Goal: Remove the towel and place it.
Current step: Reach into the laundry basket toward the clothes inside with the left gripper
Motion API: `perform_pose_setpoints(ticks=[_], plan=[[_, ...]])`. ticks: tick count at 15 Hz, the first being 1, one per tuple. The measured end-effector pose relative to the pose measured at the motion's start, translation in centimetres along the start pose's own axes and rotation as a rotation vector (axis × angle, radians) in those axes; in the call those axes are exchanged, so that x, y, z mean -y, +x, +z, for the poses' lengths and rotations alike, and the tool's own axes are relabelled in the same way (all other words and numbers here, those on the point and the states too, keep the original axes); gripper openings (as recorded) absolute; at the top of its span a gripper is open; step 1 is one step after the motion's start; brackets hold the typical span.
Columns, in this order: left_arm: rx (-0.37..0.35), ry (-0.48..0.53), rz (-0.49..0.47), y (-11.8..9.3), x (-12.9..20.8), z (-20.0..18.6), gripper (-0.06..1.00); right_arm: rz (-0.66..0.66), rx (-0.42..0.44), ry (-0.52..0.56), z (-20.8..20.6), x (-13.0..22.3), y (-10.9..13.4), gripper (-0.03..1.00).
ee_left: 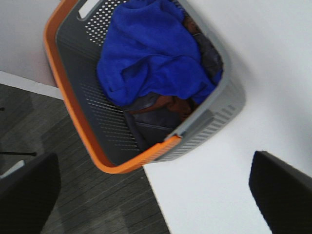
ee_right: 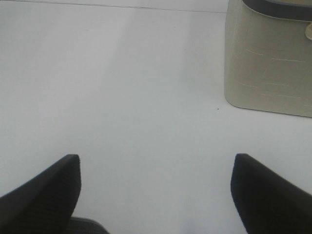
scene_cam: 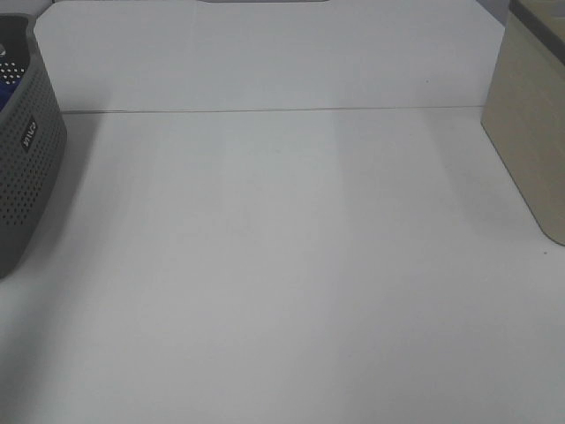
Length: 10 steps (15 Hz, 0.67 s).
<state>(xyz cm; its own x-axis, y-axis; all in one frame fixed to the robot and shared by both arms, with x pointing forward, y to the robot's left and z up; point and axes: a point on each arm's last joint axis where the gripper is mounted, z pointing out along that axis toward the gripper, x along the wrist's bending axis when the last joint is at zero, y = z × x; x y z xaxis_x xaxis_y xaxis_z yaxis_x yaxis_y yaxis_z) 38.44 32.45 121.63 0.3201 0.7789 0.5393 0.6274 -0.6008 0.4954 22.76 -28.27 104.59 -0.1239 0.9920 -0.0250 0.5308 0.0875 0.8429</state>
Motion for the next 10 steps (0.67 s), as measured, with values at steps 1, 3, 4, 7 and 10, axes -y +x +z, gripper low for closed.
perform_pose_setpoints(ticks=[1,3,4,7,10], plan=[[-0.048,0.063,0.079,1.8,-1.2,1.3,0.98,0.000,0.000,0.000,0.0,0.0,0.0,0.81],[-0.112,0.197,0.206,3.9,-2.3,3.9,0.98,0.000,0.000,0.000,0.0,0.0,0.0,0.81],[-0.129,0.264,0.261,4.8,-2.7,5.5,0.98,0.000,0.000,0.000,0.0,0.0,0.0,0.81],[-0.121,0.345,0.411,6.2,-4.3,12.3,0.98,0.000,0.000,0.000,0.0,0.0,0.0,0.81],[-0.115,0.338,0.463,7.4,-4.1,18.7,0.98,0.000,0.000,0.000,0.0,0.0,0.0,0.81]])
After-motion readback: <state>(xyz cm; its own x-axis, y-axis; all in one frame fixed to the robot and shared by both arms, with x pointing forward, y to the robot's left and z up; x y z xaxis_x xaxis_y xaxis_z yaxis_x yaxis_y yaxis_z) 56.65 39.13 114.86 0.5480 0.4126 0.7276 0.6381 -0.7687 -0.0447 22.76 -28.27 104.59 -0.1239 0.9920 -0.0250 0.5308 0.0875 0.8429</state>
